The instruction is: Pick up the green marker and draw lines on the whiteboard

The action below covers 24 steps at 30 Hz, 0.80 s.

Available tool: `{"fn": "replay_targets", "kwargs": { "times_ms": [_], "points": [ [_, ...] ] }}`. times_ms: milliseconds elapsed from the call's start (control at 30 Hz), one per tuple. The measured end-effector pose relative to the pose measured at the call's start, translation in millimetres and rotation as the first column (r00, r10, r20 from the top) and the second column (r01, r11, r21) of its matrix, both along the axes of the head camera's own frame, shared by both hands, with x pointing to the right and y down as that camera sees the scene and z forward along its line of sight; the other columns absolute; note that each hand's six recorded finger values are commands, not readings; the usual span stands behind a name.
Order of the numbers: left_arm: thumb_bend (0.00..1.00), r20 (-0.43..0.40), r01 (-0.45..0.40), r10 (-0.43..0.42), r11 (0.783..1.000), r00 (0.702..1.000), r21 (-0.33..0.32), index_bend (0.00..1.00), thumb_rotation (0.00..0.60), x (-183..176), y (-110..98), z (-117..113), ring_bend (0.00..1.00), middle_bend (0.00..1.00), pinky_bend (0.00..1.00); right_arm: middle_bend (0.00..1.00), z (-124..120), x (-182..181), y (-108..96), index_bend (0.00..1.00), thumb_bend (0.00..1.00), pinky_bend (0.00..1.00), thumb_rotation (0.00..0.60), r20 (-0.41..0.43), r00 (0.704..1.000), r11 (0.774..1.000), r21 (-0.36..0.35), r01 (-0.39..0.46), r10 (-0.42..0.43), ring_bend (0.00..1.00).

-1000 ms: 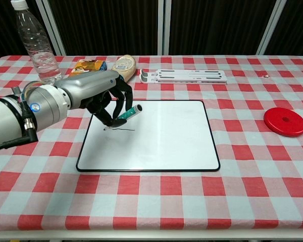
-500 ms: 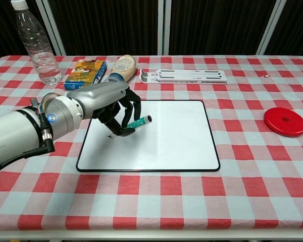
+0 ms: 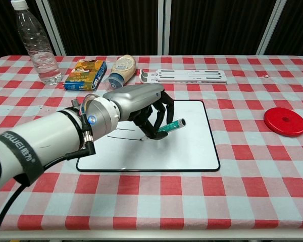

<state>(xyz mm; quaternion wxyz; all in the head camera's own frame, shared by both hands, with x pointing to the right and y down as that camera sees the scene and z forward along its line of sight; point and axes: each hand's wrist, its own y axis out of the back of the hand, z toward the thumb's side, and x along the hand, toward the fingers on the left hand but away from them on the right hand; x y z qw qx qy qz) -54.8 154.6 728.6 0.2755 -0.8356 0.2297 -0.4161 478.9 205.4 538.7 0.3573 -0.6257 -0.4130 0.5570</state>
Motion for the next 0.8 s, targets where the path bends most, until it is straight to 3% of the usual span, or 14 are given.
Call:
{"fn": "replay_targets", "kwargs": {
  "times_ms": [133, 333, 433, 500, 567, 667, 800],
  "points": [
    [0.43, -0.011, 0.004, -0.004, 1.0, 1.0, 0.028, 0.6, 0.6, 0, -5, -11, 0.83, 0.63, 0.9, 0.0, -2, 1, -1, 0.0, 0.15, 0.0, 0.6, 0.004, 1.0, 1.0, 0.011, -0.001, 0.001, 0.0],
    [0.43, 0.014, 0.02, -0.022, 0.988, 1.0, 0.155, 0.59, 0.6, -34, -29, -41, 0.82, 0.62, 0.9, 0.0, -1, -2, -2, 0.0, 0.15, 0.0, 0.6, 0.017, 1.0, 1.0, 0.015, 0.013, -0.013, 0.0],
    [0.43, 0.084, -0.005, -0.02, 0.96, 0.996, 0.279, 0.59, 0.6, -63, -43, -54, 0.81, 0.61, 0.89, 0.0, 0, -4, -2, 0.0, 0.15, 0.0, 0.6, 0.026, 0.999, 1.0, 0.015, 0.021, -0.021, 0.0],
    [0.43, 0.157, -0.055, -0.004, 0.928, 0.988, 0.367, 0.58, 0.6, -82, -45, -57, 0.8, 0.6, 0.88, 0.0, 1, -6, -2, 0.0, 0.15, 0.0, 0.6, 0.029, 0.999, 1.0, 0.015, 0.027, -0.027, 0.0],
    [0.43, 0.249, -0.118, 0.005, 0.89, 0.969, 0.44, 0.57, 0.6, -102, -46, -55, 0.78, 0.58, 0.88, 0.0, 1, -8, -2, 0.0, 0.15, 0.0, 0.6, 0.033, 0.999, 0.999, 0.015, 0.032, -0.033, 0.0],
    [0.43, 0.381, -0.206, 0.013, 0.858, 0.924, 0.471, 0.55, 0.6, -134, -46, -41, 0.75, 0.55, 0.87, 0.0, 1, -10, -2, 0.0, 0.15, 0.0, 0.6, 0.036, 0.999, 0.999, 0.017, 0.039, -0.04, 0.0],
    [0.43, 0.533, -0.302, 0.019, 0.841, 0.846, 0.449, 0.54, 0.6, -174, -40, -20, 0.74, 0.53, 0.87, 0.0, 2, -12, -2, 0.0, 0.15, 0.0, 0.6, 0.035, 0.998, 0.999, 0.017, 0.042, -0.043, 0.0]
  ]
}}
